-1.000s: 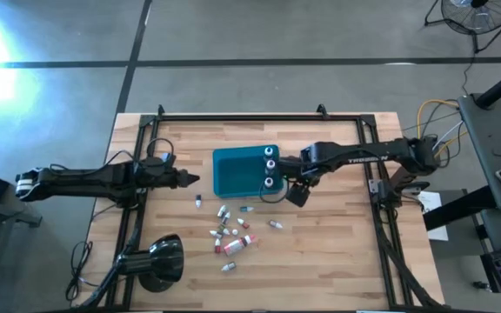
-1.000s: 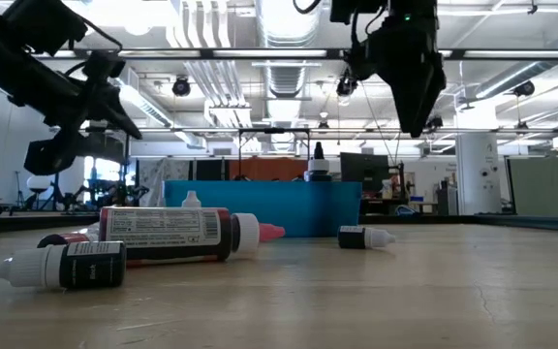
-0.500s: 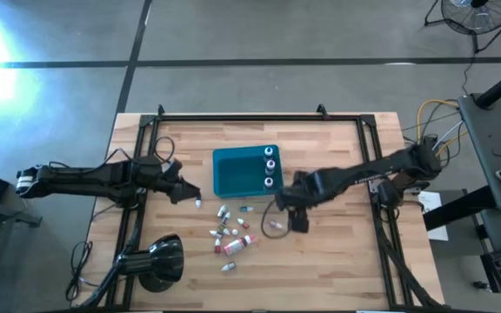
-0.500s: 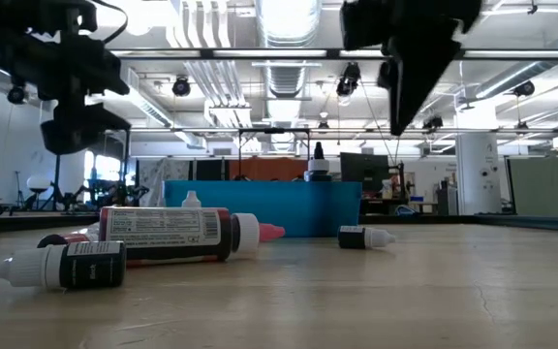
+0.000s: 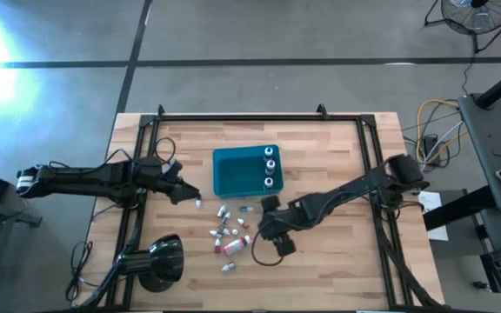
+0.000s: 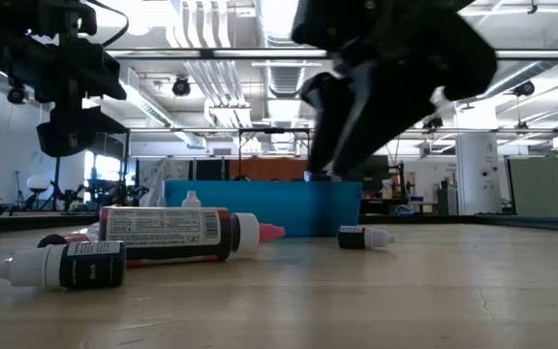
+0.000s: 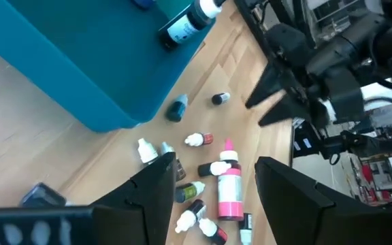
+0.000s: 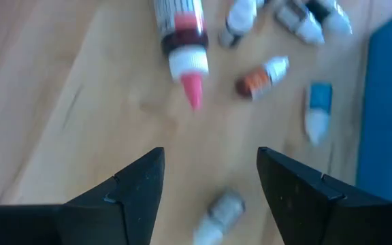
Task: Pick & Place food coloring
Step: Put the large pink food coloring bottle into the blue bin
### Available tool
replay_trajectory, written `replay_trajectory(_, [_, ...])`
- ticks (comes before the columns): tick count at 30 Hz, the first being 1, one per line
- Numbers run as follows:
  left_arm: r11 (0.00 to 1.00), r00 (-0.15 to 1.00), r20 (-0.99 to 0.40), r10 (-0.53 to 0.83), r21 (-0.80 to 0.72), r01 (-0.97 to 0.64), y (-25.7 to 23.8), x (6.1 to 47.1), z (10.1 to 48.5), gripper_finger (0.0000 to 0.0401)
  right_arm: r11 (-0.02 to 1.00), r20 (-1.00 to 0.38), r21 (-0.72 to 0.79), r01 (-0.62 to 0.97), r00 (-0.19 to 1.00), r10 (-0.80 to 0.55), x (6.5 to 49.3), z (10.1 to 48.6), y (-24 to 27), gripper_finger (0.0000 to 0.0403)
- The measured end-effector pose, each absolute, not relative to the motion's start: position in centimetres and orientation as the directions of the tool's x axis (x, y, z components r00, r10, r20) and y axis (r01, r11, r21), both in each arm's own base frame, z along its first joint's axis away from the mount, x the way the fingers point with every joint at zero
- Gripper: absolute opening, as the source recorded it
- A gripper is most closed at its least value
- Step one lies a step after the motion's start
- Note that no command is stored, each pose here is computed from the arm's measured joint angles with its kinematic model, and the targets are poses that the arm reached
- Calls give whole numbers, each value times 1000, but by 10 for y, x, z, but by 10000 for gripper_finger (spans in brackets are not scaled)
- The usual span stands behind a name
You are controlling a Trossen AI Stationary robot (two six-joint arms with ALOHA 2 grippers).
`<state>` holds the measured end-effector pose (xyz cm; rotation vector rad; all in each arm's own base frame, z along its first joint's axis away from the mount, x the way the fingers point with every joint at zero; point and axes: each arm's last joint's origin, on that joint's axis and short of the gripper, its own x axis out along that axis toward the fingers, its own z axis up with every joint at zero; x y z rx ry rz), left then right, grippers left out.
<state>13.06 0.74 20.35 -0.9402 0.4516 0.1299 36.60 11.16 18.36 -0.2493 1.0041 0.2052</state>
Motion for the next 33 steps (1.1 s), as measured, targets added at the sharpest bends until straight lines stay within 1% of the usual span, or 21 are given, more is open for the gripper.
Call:
replay_trajectory(6, [588, 896, -435, -87, -748, -307, 7, 130, 203, 178, 956, -850, -94, -280, 522, 69, 394, 170, 122, 226])
replay_trajectory(12, [596, 891, -445, -87, -740, -311, 7, 130, 202, 178, 929, -852, -103, -354, 513, 101, 419, 160, 140, 226])
replay_trajectory(18, [599, 889, -449, -88, -738, -313, 7, 129, 202, 178, 928, -892, -114, -355, 447, 61, 425, 151, 139, 226])
replay_trajectory(25, [615, 887, -452, -91, -726, -307, 7, 129, 201, 178, 930, -883, -130, -344, 467, 49, 426, 150, 139, 221])
replay_trajectory(33, [618, 887, -452, -91, -725, -306, 7, 129, 201, 178, 943, -878, -106, -315, 474, 60, 426, 147, 139, 189])
